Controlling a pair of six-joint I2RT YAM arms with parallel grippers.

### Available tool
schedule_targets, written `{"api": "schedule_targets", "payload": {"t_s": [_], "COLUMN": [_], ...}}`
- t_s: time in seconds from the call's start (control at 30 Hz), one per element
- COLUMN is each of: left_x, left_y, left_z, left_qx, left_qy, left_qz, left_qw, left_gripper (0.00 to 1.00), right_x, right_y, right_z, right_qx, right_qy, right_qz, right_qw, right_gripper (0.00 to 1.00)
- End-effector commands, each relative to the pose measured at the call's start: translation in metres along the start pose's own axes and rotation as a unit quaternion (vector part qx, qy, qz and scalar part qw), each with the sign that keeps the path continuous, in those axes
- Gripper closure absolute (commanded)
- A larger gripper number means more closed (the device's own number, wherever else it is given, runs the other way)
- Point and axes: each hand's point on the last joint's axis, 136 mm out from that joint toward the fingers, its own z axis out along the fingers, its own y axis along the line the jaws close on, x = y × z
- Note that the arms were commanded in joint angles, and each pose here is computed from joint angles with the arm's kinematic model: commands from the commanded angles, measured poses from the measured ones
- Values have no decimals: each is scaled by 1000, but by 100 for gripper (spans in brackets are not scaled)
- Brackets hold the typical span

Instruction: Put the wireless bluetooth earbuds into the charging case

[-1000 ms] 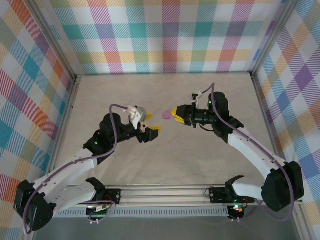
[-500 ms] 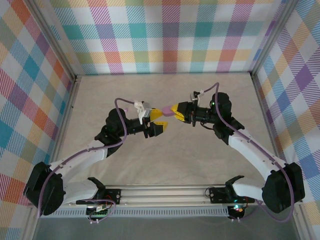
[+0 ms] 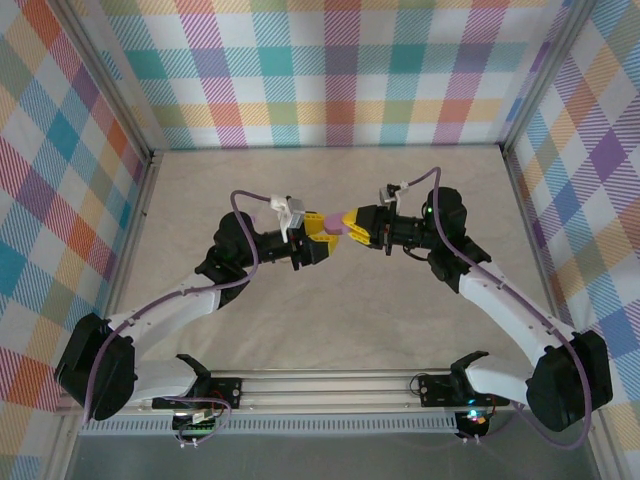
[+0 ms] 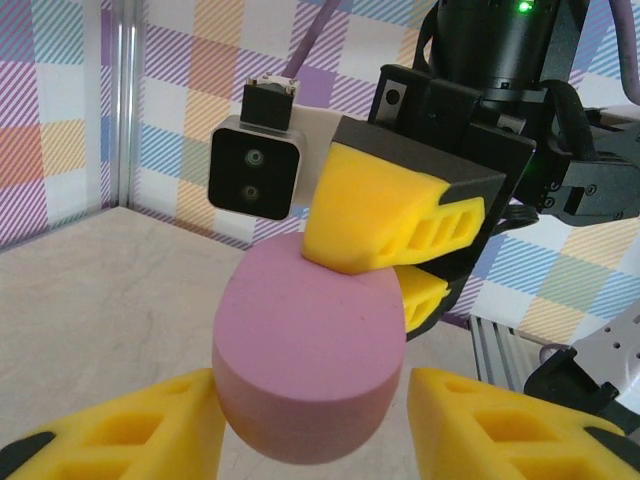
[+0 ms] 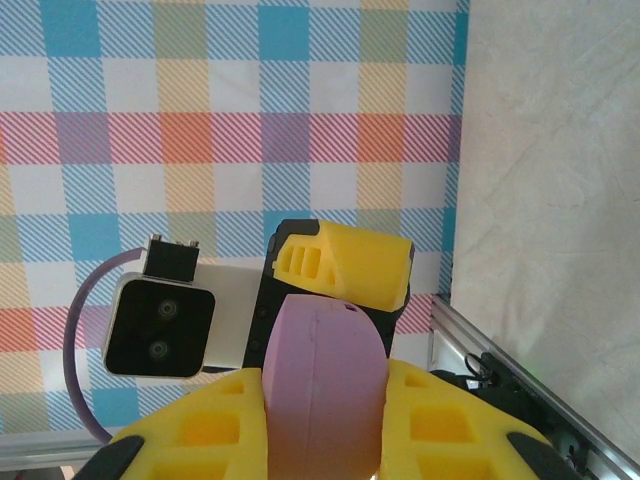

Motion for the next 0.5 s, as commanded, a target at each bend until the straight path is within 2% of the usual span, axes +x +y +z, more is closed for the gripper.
{"api": "schedule_targets", "payload": {"t_s": [0.0,0.23,0.47], "left_x": [-24,-27,-25], "left_y": [-9,-10,-9], "left_z": [2,4,8], "left_qx": [27,33,40], "left_qy": [-28,-28,-21], "left_qz": [28,31,28], "left_qw": [999,999,999], "left_gripper": [54,61,55], "right_x": [8,11,11], "right_y": [9,9,10], "right_z": [-1,2,4], "right_qx": [-15,-17,-21], "right_qy": [10,20,22], "right_qz": [-13,-11,-5], "right_qw": [1000,1000,1000], "right_gripper": [94,94,94]}}
